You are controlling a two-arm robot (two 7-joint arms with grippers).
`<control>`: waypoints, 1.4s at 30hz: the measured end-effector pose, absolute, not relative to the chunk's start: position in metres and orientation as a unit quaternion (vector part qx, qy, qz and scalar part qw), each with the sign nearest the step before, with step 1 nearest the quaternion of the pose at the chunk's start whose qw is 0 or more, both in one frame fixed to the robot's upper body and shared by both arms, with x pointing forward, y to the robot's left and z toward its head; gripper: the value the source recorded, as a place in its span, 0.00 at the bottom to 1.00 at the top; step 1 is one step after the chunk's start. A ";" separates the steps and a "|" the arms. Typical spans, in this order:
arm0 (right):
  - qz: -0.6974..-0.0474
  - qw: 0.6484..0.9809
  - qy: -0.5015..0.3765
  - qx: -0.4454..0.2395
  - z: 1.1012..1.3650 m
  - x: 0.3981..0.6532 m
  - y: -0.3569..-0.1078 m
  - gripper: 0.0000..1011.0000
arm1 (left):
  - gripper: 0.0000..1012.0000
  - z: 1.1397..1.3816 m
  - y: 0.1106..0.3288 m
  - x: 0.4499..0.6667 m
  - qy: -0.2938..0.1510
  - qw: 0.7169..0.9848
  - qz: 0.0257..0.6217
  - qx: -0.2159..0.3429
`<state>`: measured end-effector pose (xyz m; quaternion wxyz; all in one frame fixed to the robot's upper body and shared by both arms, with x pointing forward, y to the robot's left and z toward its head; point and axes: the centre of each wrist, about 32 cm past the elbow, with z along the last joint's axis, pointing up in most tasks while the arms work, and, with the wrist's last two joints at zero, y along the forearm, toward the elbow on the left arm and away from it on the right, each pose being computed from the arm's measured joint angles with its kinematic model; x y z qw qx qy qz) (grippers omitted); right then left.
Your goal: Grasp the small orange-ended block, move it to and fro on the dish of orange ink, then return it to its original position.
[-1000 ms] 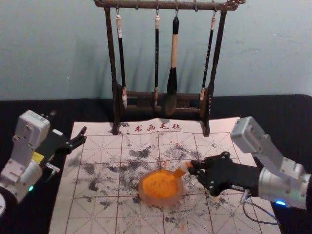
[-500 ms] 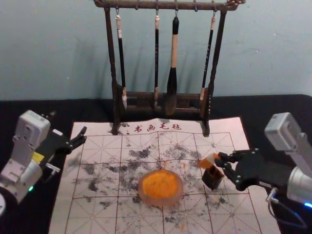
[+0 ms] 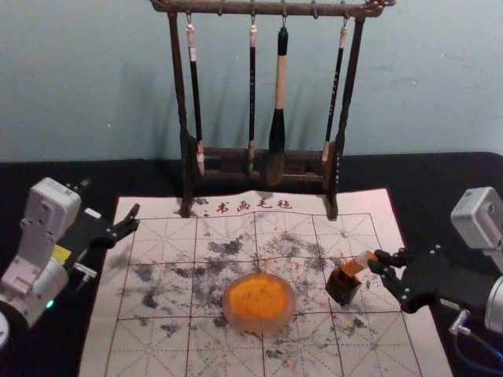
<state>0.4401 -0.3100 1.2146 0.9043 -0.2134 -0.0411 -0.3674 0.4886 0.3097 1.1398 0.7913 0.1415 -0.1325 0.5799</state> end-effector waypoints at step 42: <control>-0.352 0.905 0.001 -0.238 1.191 0.454 -0.306 0.08 | 0.99 1.140 0.310 0.489 -0.132 0.791 0.580 0.141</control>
